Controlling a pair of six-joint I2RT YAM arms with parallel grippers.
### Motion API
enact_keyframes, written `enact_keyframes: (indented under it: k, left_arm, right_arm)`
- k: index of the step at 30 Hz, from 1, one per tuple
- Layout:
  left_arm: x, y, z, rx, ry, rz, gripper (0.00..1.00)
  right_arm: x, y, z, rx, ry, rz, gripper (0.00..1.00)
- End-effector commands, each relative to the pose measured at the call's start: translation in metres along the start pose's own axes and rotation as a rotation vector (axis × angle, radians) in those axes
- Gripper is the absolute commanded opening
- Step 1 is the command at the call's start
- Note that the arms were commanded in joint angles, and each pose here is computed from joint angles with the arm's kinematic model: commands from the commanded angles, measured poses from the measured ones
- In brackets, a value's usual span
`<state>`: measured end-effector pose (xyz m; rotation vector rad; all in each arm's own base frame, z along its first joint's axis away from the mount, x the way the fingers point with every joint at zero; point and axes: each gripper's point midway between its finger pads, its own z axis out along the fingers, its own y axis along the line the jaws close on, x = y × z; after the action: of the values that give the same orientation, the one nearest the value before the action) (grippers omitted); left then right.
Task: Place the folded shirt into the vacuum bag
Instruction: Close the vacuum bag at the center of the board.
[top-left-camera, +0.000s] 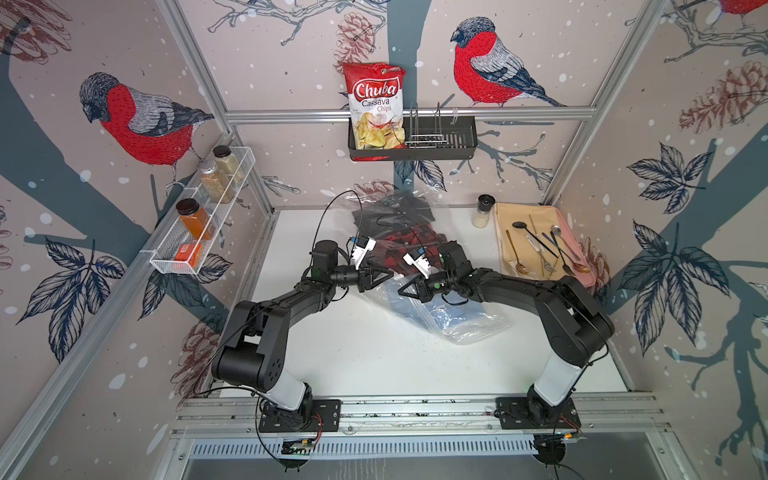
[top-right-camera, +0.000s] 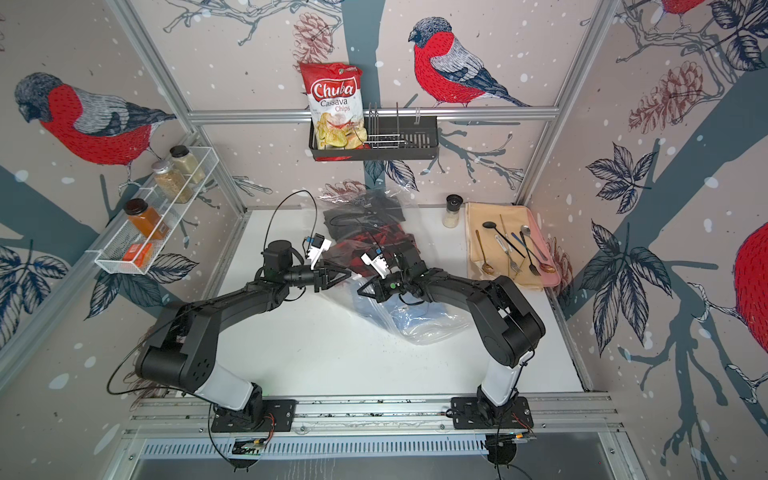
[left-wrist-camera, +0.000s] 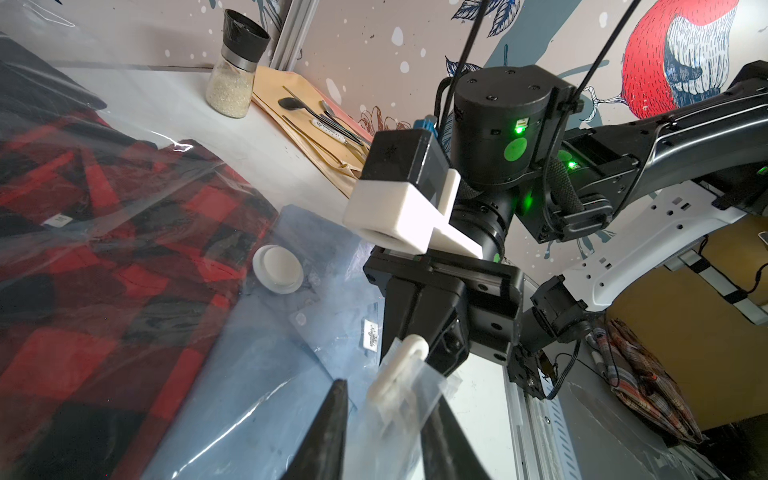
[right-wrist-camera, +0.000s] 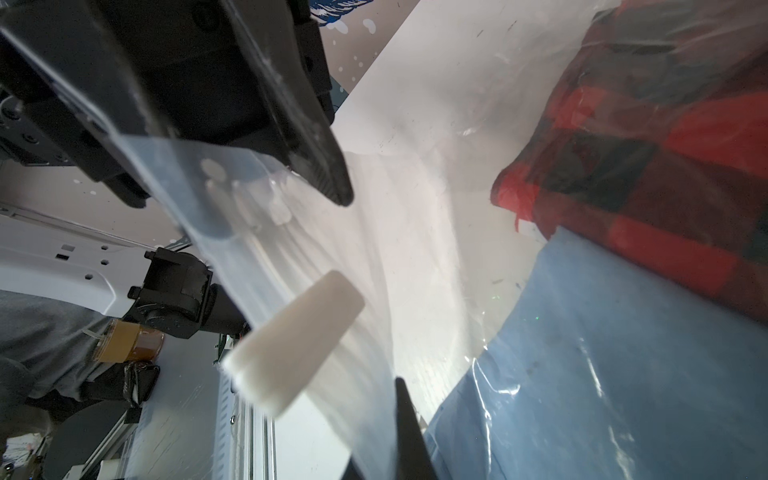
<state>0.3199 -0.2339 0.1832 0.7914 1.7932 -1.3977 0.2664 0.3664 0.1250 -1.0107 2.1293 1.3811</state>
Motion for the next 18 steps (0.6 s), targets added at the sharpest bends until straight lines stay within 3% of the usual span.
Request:
enact_keyframes:
  k: [1, 3, 7, 12, 15, 18]
  left_arm:
    - [-0.008, -0.004, 0.0, 0.028, -0.018, 0.026, 0.15]
    - [-0.009, -0.004, 0.0, 0.023, -0.02, 0.025, 0.0]
    - [-0.015, -0.006, -0.002, 0.014, -0.03, 0.03, 0.0]
    - [-0.025, -0.018, -0.006, 0.02, -0.049, 0.049, 0.0]
    - [-0.028, -0.026, -0.011, 0.018, -0.051, 0.068, 0.0]
    - [-0.03, -0.028, -0.017, 0.022, -0.051, 0.066, 0.0]
  right_arm:
    - [-0.005, 0.005, 0.001, -0.019, -0.008, -0.022, 0.02]
    - [-0.006, 0.005, 0.001, -0.016, -0.011, -0.025, 0.02]
    - [-0.008, 0.005, -0.001, 0.003, -0.021, -0.029, 0.11]
    - [-0.018, 0.01, -0.008, 0.019, -0.053, -0.047, 0.45]
    - [-0.028, 0.015, -0.012, 0.019, -0.069, -0.065, 0.55]
    - [-0.036, 0.019, -0.013, 0.017, -0.066, -0.084, 0.57]
